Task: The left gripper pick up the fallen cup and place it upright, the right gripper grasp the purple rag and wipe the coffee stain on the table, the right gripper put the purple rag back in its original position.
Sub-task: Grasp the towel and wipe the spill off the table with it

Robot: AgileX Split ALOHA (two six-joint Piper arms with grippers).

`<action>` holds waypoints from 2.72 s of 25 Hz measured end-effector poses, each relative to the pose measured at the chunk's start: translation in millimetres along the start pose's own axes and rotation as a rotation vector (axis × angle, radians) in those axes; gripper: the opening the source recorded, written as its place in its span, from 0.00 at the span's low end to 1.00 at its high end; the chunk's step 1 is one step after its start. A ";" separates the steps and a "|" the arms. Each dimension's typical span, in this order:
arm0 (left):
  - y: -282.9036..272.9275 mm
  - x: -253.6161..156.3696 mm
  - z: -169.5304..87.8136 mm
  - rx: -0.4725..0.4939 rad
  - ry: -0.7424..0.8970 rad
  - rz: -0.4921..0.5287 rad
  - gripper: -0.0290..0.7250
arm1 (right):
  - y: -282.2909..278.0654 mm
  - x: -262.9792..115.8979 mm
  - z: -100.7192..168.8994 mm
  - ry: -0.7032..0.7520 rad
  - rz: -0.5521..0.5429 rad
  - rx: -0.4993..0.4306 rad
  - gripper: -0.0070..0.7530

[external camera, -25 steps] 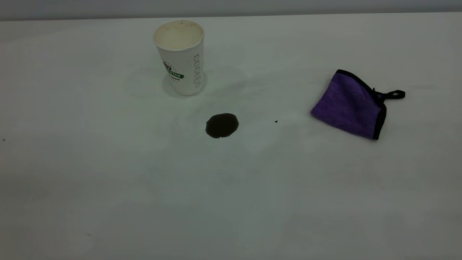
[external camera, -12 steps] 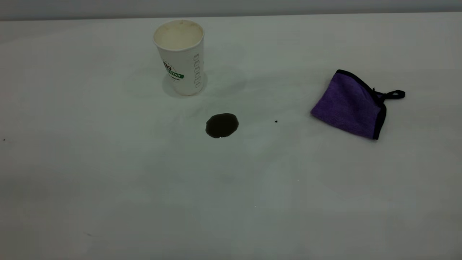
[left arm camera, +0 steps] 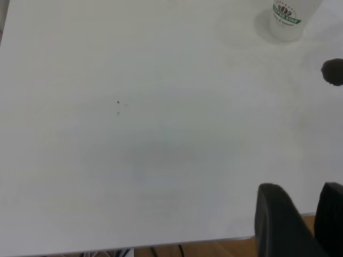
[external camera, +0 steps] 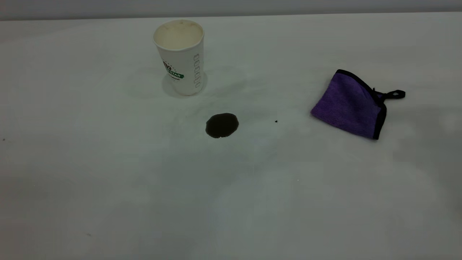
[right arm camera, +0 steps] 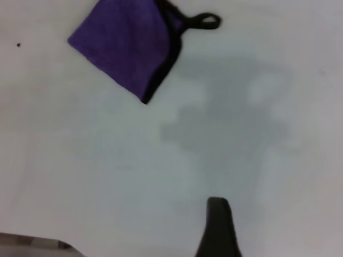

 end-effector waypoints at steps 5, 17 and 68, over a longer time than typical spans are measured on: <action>0.0 0.0 0.0 0.000 0.000 0.000 0.35 | 64.4 25.5 17.4 -0.054 0.085 0.029 0.86; 0.0 0.0 0.0 0.001 -0.001 0.000 0.35 | 208.1 37.7 56.9 -0.140 0.163 0.035 0.85; 0.0 -0.2 0.0 0.001 0.000 0.001 0.35 | 284.4 -53.0 250.1 -0.345 0.039 0.239 0.79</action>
Point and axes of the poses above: a point on each arm's last joint axis where the gripper is mounted, y pointing out along that axis toward the gripper, z along the wrist's bending axis when the last joint is at zero, x = y × z, the point moved 7 cm from there along y, pointing out along that axis toward the gripper, and after that the axes turned 11 degrees about y, right-handed, at the moved point
